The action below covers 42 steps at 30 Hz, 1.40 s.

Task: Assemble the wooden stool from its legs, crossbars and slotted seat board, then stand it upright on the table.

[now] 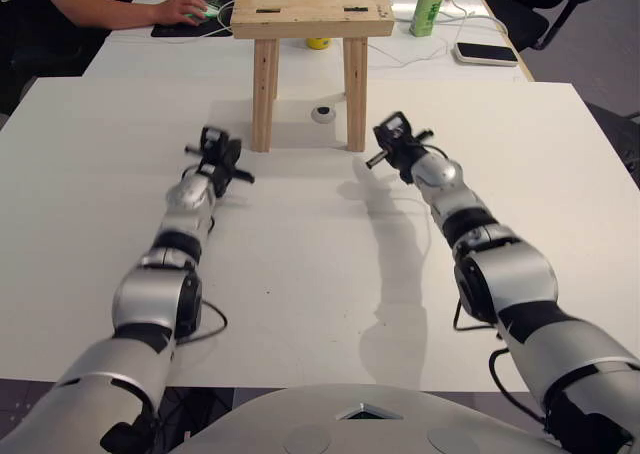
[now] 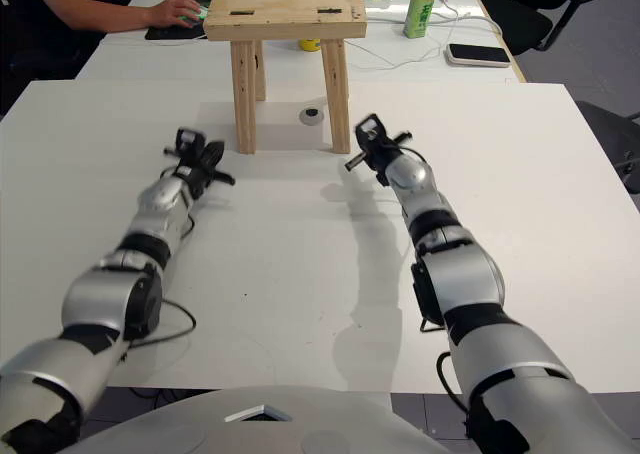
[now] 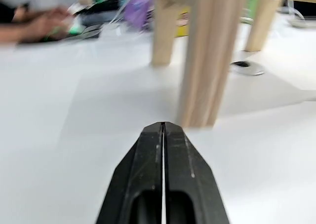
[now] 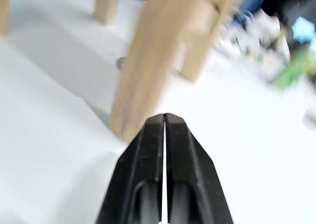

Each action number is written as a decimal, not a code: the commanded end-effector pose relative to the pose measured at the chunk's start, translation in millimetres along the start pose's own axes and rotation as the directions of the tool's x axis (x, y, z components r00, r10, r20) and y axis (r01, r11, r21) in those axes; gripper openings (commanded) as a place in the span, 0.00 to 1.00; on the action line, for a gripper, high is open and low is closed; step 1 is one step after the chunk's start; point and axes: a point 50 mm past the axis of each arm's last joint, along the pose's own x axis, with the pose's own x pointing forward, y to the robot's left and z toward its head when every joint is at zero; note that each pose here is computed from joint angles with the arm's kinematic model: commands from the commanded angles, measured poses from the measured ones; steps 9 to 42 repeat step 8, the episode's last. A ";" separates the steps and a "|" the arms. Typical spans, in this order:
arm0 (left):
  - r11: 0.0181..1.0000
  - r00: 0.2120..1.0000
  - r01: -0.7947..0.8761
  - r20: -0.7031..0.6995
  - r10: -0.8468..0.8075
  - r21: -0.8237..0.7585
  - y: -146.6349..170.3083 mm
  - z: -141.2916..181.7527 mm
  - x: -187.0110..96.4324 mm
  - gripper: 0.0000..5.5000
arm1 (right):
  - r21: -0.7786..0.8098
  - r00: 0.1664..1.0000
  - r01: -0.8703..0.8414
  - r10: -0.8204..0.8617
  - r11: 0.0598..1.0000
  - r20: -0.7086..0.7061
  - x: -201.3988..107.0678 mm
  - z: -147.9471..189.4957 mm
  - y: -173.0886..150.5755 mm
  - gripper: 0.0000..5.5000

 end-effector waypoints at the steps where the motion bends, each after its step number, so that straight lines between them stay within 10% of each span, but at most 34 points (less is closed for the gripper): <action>1: 0.975 0.979 -0.205 -0.018 0.204 -0.082 11.9 -50.2 -68.3 0.00 | 0.364 0.992 0.085 -0.113 0.927 0.058 -56.1 -42.3 -1.5 0.00; 8: 0.963 0.942 -0.248 0.259 0.214 0.105 -30.0 27.3 -0.5 0.00 | 0.321 0.959 0.223 -0.266 0.921 0.096 -26.2 6.6 -18.7 0.00; 42: 0.963 0.942 -0.248 0.259 0.214 0.105 -30.0 27.3 -0.5 0.00 | 0.321 0.959 0.223 -0.266 0.921 0.096 -26.2 6.6 -18.7 0.00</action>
